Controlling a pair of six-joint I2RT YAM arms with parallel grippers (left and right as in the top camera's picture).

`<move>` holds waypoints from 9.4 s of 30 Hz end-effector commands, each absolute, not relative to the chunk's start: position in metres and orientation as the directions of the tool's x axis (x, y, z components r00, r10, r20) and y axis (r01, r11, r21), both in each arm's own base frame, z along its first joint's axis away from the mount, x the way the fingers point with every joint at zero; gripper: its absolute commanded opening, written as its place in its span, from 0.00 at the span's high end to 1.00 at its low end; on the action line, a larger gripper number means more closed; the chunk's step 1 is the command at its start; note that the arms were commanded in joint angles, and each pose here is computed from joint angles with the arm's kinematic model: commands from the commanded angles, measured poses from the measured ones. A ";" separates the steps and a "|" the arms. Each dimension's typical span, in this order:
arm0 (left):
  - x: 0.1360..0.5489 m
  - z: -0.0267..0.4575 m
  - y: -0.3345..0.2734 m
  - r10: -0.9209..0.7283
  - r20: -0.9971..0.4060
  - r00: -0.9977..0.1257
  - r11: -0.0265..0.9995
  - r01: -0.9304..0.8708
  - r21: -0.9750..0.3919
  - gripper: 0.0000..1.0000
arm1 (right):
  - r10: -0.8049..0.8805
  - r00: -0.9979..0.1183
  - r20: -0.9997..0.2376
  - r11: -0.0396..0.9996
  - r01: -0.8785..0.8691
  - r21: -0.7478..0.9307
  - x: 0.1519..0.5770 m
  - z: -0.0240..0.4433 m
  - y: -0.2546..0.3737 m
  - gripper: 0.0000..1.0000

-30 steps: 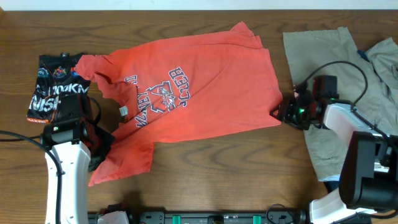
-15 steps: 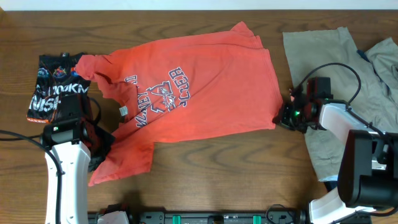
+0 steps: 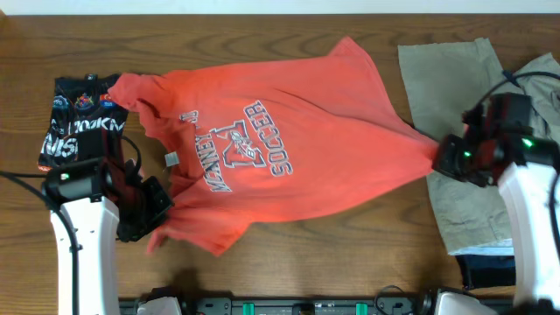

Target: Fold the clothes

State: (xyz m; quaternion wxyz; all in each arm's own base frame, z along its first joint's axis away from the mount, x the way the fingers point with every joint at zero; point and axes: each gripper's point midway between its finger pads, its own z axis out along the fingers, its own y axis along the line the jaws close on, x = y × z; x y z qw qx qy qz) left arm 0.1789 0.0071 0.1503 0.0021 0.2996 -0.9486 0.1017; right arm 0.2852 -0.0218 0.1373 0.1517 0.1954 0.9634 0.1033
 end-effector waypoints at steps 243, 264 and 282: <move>0.161 0.176 0.067 -0.761 -0.008 -0.649 0.645 -0.755 -0.122 0.94 | 0.356 -0.935 0.017 0.933 0.356 0.047 0.218 0.125 0.009 0.99; 0.300 0.155 0.096 -0.758 -0.219 -0.615 0.648 -0.670 -0.363 0.94 | 0.299 -0.876 -0.379 0.954 0.278 0.110 0.346 0.117 -0.001 0.99; 0.368 0.074 0.087 -0.669 -0.178 -0.722 0.723 -0.576 -0.381 0.16 | 0.299 -0.826 -0.478 0.954 0.245 0.172 0.428 0.060 0.005 0.35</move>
